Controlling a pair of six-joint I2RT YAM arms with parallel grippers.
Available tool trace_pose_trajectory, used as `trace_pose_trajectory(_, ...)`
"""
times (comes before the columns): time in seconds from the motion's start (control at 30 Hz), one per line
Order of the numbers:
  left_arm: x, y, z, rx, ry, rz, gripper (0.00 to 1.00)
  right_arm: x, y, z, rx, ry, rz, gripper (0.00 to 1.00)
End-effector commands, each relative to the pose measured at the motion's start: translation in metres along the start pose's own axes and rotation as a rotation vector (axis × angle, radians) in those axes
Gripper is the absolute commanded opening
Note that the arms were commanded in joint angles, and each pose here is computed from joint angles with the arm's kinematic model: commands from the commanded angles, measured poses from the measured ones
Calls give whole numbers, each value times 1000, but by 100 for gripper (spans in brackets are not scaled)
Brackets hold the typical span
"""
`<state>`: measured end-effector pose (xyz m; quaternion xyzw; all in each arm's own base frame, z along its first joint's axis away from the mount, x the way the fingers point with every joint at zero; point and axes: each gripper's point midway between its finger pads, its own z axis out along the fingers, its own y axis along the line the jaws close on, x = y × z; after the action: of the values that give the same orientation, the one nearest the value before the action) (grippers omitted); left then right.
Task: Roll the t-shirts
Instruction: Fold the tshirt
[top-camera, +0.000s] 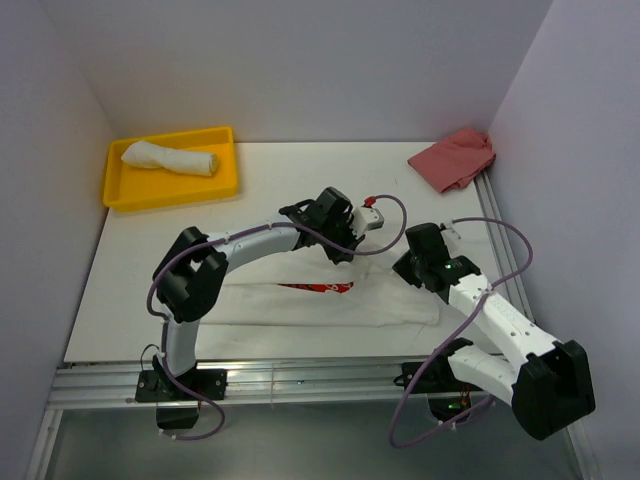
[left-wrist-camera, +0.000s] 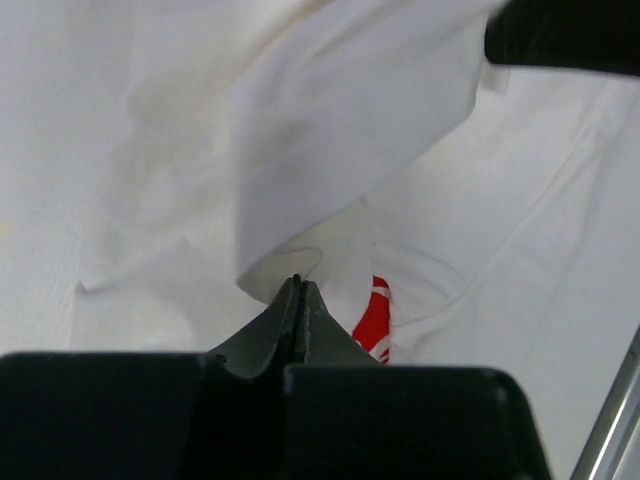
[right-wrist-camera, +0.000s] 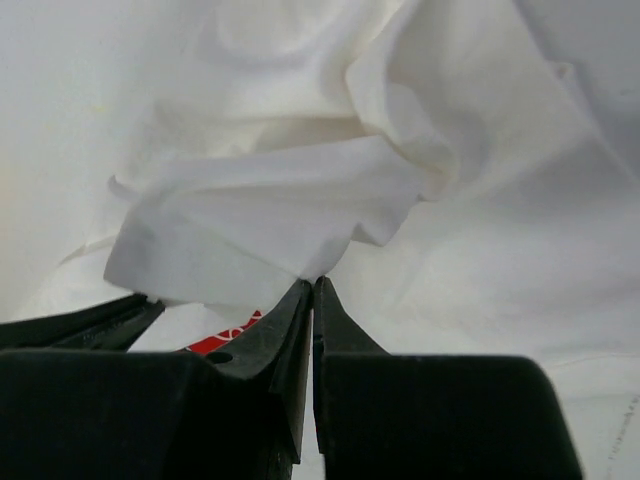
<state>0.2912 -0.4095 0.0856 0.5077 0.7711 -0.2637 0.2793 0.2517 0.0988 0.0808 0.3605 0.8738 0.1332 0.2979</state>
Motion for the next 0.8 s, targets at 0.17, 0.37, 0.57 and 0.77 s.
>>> trace_pose_trajectory(0.17,-21,-42,-41,154,-44,85,0,-24,-26,-23,38,-68,10,6)
trace_pose_trajectory(0.37,-12,-70,-48,231,-11,116,0,-29,-41,-32,72,-82,15,6)
trace_pose_trajectory(0.57,-2,-97,-46,288,21,138,0,-27,-57,-36,100,-79,23,6)
trace_pose_trajectory(0.77,13,-121,-44,329,67,159,0,-22,-73,-38,126,-70,38,6)
